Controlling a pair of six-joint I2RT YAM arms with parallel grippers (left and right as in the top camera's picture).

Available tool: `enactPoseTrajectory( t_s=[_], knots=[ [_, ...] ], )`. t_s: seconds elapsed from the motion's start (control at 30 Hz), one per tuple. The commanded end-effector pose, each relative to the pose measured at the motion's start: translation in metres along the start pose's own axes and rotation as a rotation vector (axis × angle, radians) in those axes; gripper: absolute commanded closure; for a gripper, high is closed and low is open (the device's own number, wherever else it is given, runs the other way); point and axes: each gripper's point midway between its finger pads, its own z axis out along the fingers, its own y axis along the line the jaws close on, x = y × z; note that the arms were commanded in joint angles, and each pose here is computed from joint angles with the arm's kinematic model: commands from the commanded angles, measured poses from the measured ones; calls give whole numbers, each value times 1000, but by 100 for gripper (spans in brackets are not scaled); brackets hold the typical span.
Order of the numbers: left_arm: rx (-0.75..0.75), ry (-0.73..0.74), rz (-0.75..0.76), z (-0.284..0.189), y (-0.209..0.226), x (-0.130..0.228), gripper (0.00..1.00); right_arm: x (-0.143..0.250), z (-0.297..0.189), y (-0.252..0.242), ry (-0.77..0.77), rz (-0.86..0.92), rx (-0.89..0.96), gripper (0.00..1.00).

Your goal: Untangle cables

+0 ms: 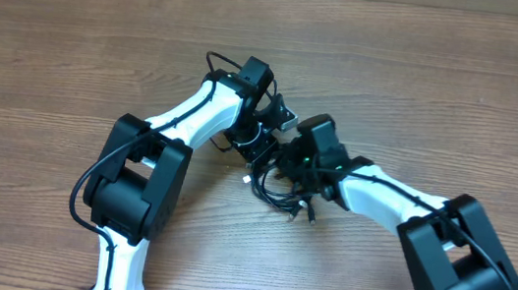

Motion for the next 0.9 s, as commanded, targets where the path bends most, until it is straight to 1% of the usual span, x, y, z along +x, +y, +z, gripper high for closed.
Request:
enactPoseTrajectory(
  t_s=[0.0, 0.1, 0.23, 0.33, 0.4, 0.53, 0.57, 0.63, 0.73, 0.8, 0.83, 0.87],
  knots=[
    [11, 1, 32, 2, -4, -3, 96, -10, -33, 20, 9, -88, -97, 96],
    [24, -4, 43, 2, -7, -4, 96, -10, -43, 17, 11, -79, -84, 96],
    [91, -13, 90, 1, -19, -4, 96, -6, -45, 16, 29, -94, -84, 96],
    [92, -8, 98, 1, -19, -2, 96, -13, -46, 17, 19, -80, -97, 96],
    [92, -7, 102, 1, -19, -2, 96, -21, -48, 15, 4, -56, -101, 96],
    [95, -8, 106, 1, -20, -2, 96, -47, -55, 2, -37, 86, -98, 96],
    [95, -8, 106, 1, -20, -2, 96, -60, -59, -6, -58, 156, -97, 96],
    [94, -8, 106, 1, -20, -2, 96, -73, -63, -12, -83, 212, -100, 96],
    [95, -9, 106, 1, -20, -3, 96, -93, -69, -22, -134, 249, -103, 96],
    [95, -9, 106, 1, -20, -3, 96, -95, -70, -24, -137, 256, -96, 96],
    [95, -9, 107, 1, -20, -3, 96, -93, -69, -25, -129, 257, -93, 92],
    [95, -8, 107, 1, -20, -3, 96, -90, -69, -25, -117, 256, -92, 78]
  ],
)
